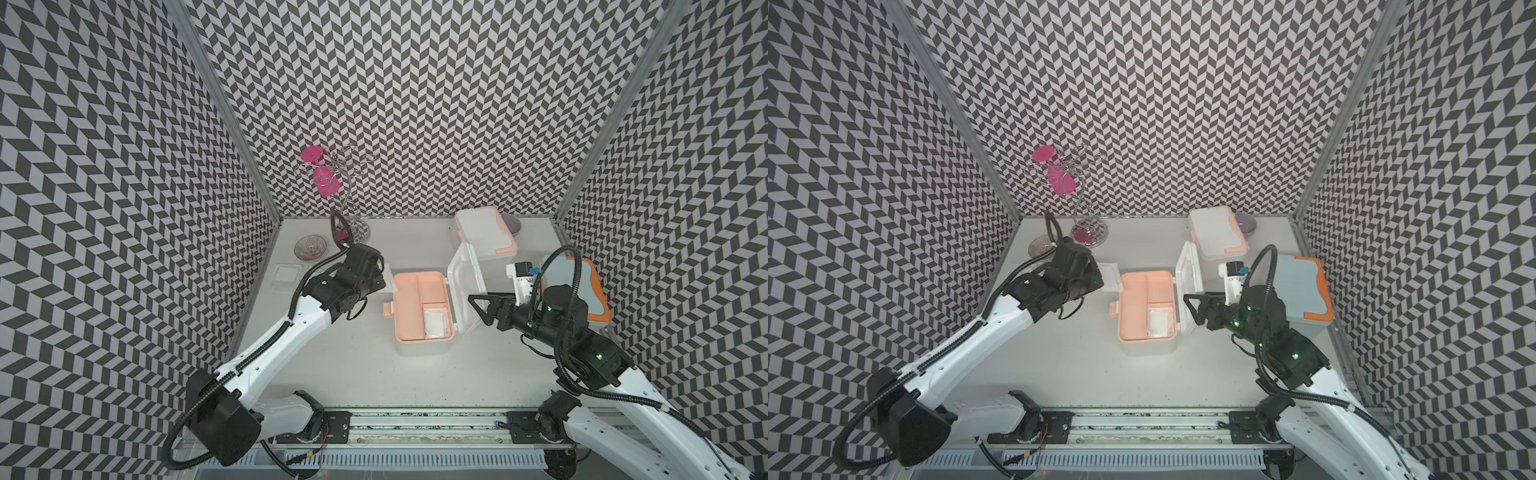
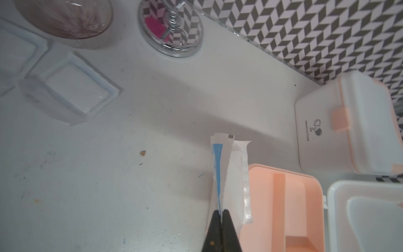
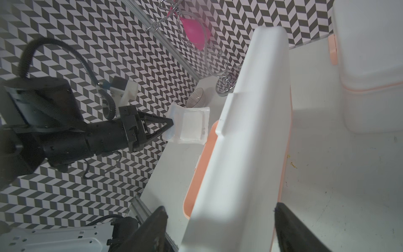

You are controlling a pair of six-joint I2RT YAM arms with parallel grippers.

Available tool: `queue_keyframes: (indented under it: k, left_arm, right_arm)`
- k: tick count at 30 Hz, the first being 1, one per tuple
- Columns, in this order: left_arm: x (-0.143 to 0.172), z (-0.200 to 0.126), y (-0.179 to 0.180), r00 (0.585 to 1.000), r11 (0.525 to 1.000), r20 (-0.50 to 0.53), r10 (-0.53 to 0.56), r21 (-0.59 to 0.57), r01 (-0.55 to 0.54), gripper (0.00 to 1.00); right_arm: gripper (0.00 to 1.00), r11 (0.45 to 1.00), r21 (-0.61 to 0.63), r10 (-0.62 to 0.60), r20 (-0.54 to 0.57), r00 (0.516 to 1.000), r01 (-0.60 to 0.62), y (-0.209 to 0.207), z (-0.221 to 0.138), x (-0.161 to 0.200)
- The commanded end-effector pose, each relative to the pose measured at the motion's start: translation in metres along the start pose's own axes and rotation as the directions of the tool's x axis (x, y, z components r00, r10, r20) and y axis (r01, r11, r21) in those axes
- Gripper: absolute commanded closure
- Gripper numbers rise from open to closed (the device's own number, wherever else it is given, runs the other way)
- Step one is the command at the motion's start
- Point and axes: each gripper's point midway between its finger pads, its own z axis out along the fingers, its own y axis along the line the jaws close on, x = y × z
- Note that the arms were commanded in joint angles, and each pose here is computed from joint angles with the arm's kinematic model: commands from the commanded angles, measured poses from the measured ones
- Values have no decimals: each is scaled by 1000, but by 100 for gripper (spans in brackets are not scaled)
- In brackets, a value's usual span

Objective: Open first aid kits and take out gauze
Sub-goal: Place the gauze at the center of the board.

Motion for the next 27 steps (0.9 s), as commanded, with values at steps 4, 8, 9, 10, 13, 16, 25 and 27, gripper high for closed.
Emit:
queue_keyframes:
  k: [4, 8, 9, 10, 13, 16, 25, 27]
  left_arm:
    - [-44, -6, 89, 957, 964, 142, -252, -45, 261, 100]
    - [-60, -2, 150, 894, 902, 214, -393, -99, 420, 100]
    - [-64, -1, 165, 874, 881, 237, -424, -113, 459, 100]
    - [-65, 1, 181, 850, 857, 258, -459, -126, 500, 100]
    - [-68, 11, 225, 790, 783, 303, -533, -178, 596, 100]
    - [-66, 22, 264, 746, 708, 345, -570, -254, 659, 100]
    - [-61, 50, 315, 693, 598, 360, -625, -350, 721, 100]
    - [-61, 52, 321, 688, 583, 364, -628, -365, 726, 100]
  right_arm:
    - [10, 1000, -21, -14, 9, 1000, 15, 4, 2, -2]
    - [7, 999, -32, -15, -14, 1000, 15, 5, 5, 2]
    - [8, 999, -36, -17, -20, 1000, 16, 5, 6, 3]
    - [7, 999, -38, -16, -27, 999, 15, 5, 7, 4]
    - [7, 999, -42, -24, -48, 999, 22, 5, 8, 8]
    - [7, 999, -32, -32, -67, 997, 30, 3, 10, 11]
    - [7, 999, -29, -33, -87, 996, 31, 5, 11, 10]
    - [7, 999, -28, -32, -88, 996, 30, 5, 11, 10]
